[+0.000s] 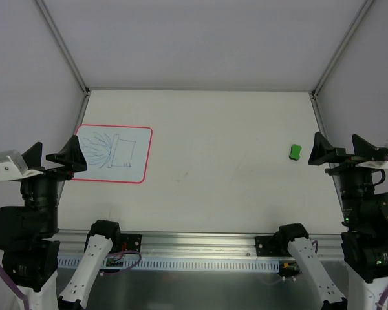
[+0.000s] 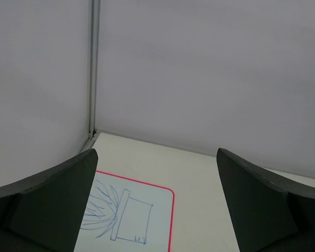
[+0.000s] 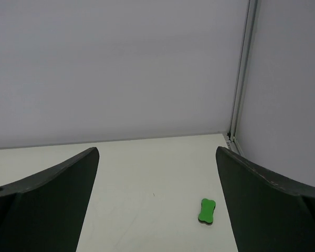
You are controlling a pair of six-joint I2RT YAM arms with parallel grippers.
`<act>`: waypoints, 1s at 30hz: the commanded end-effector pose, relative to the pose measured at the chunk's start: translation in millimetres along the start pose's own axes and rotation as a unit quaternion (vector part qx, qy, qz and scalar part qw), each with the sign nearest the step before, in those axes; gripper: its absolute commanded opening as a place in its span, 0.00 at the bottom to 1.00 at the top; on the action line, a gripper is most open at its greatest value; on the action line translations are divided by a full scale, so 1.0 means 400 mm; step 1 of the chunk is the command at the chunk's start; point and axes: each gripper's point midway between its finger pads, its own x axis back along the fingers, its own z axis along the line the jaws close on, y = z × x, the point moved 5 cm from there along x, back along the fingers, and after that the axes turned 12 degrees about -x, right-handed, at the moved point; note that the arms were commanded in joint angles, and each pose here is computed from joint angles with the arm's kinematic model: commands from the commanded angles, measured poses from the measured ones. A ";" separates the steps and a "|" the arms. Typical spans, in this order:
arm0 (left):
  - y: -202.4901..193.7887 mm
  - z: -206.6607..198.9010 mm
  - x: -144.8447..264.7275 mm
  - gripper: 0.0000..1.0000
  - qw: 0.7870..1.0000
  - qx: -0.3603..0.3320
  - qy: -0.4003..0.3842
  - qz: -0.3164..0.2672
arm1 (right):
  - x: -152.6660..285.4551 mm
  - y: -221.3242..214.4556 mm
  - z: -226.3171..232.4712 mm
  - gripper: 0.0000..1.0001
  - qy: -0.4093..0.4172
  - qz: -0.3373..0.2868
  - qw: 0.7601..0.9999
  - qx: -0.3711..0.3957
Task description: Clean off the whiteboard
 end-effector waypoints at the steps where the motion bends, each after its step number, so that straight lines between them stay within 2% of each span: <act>1: -0.003 0.000 -0.014 0.99 1.000 0.001 0.008 0.005 | -0.016 0.019 0.018 0.99 0.017 -0.020 1.000 -0.015; 6: -0.081 -0.036 -0.064 0.99 0.998 0.011 -0.012 0.066 | -0.035 -0.020 0.028 0.99 0.030 0.007 0.999 -0.030; 10: -0.192 -0.107 -0.129 0.99 0.984 0.022 -0.070 0.164 | -0.079 -0.108 0.064 0.99 0.070 0.077 0.992 -0.067; 12: -0.268 -0.147 -0.165 0.99 0.970 0.045 -0.090 0.223 | -0.105 -0.179 0.090 0.99 0.106 0.136 0.982 -0.077; 16: -0.407 -0.196 -0.223 0.99 0.938 0.062 -0.099 0.326 | -0.138 -0.285 0.084 0.99 0.085 0.202 0.969 -0.112; 17: -0.465 -0.211 -0.242 0.99 0.923 0.069 -0.092 0.366 | -0.140 -0.304 0.088 0.99 0.085 0.216 0.964 -0.126; 19: -0.528 -0.226 -0.258 0.99 0.906 0.085 -0.077 0.408 | -0.145 -0.357 0.082 0.99 0.077 0.247 0.957 -0.132; 20: -0.586 -0.242 -0.273 0.99 0.887 0.093 -0.072 0.447 | -0.146 -0.374 0.081 0.99 0.075 0.258 0.954 -0.136; 26: -0.789 -0.300 -0.333 0.99 0.826 0.116 -0.055 0.549 | -0.135 -0.479 0.091 0.99 0.095 0.332 0.925 -0.157; 28: -0.832 -0.314 -0.342 0.96 0.814 0.127 -0.053 0.565 | -0.132 -0.494 0.092 0.99 0.100 0.339 0.921 -0.162; 30: -0.895 -0.331 -0.349 0.89 0.796 0.137 -0.048 0.587 | -0.128 -0.514 0.089 0.99 0.097 0.350 0.917 -0.164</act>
